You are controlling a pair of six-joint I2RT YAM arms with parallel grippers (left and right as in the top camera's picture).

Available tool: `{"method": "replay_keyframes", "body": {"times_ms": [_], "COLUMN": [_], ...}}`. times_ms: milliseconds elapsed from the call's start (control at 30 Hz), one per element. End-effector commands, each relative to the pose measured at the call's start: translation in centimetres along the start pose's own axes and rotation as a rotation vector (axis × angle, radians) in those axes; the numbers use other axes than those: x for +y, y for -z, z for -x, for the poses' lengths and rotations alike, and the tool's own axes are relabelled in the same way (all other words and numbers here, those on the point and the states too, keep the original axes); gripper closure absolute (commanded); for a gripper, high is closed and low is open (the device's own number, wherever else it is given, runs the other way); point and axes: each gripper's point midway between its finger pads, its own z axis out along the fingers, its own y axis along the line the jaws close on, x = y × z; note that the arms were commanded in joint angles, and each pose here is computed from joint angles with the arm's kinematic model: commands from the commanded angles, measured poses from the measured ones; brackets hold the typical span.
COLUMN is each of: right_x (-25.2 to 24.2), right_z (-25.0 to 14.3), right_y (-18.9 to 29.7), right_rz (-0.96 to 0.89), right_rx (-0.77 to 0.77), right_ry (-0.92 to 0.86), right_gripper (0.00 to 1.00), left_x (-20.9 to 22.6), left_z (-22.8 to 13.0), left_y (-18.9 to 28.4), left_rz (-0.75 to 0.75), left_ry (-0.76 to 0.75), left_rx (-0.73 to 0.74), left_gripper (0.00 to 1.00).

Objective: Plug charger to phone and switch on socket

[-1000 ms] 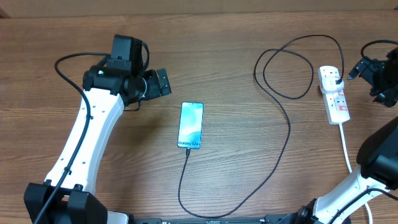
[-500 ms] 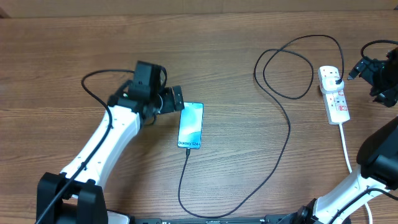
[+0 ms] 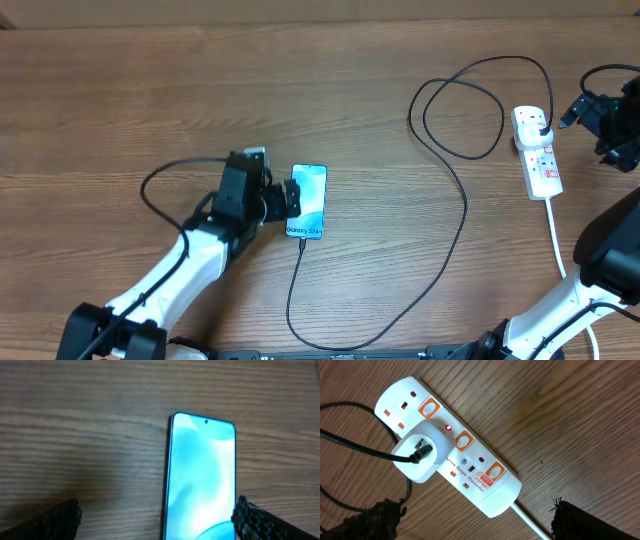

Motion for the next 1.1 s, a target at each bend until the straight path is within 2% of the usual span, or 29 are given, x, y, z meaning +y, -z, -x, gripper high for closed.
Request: {"method": "replay_keyframes", "body": {"times_ms": [0,200,633,767,933,1067], "right_x": [0.3,0.3,0.3,0.3,0.3,0.3], "right_z": [0.6,0.6,0.6,0.6,0.6,0.6], "right_y": [1.4,1.4,1.4,1.4,1.4,1.4], "right_rz": [0.013,0.013,0.013,0.013,0.013,0.013], "right_rx": [-0.043,-0.043,-0.043,-0.043,-0.043,-0.043], "right_ry": [0.006,0.006,0.006,0.006,0.006,0.006], "right_gripper": [0.0,0.0,0.0,0.0,0.0,0.0], "left_x": [0.3,0.8,5.8,6.2,6.2,6.4], "left_z": [-0.7,-0.3,-1.6,-2.2,-2.8,-2.8], "left_y": [0.6,2.0,5.0,5.5,6.3,7.1], "left_rz": [-0.012,-0.043,0.006,-0.013,-0.067,-0.053], "left_ry": [-0.003,0.006,0.105,0.113,0.093,0.08], "left_rx": [-0.043,-0.144,-0.273,-0.309,-0.427,-0.454], "left_gripper": [0.0,0.0,0.0,0.0,0.0,0.0]}}
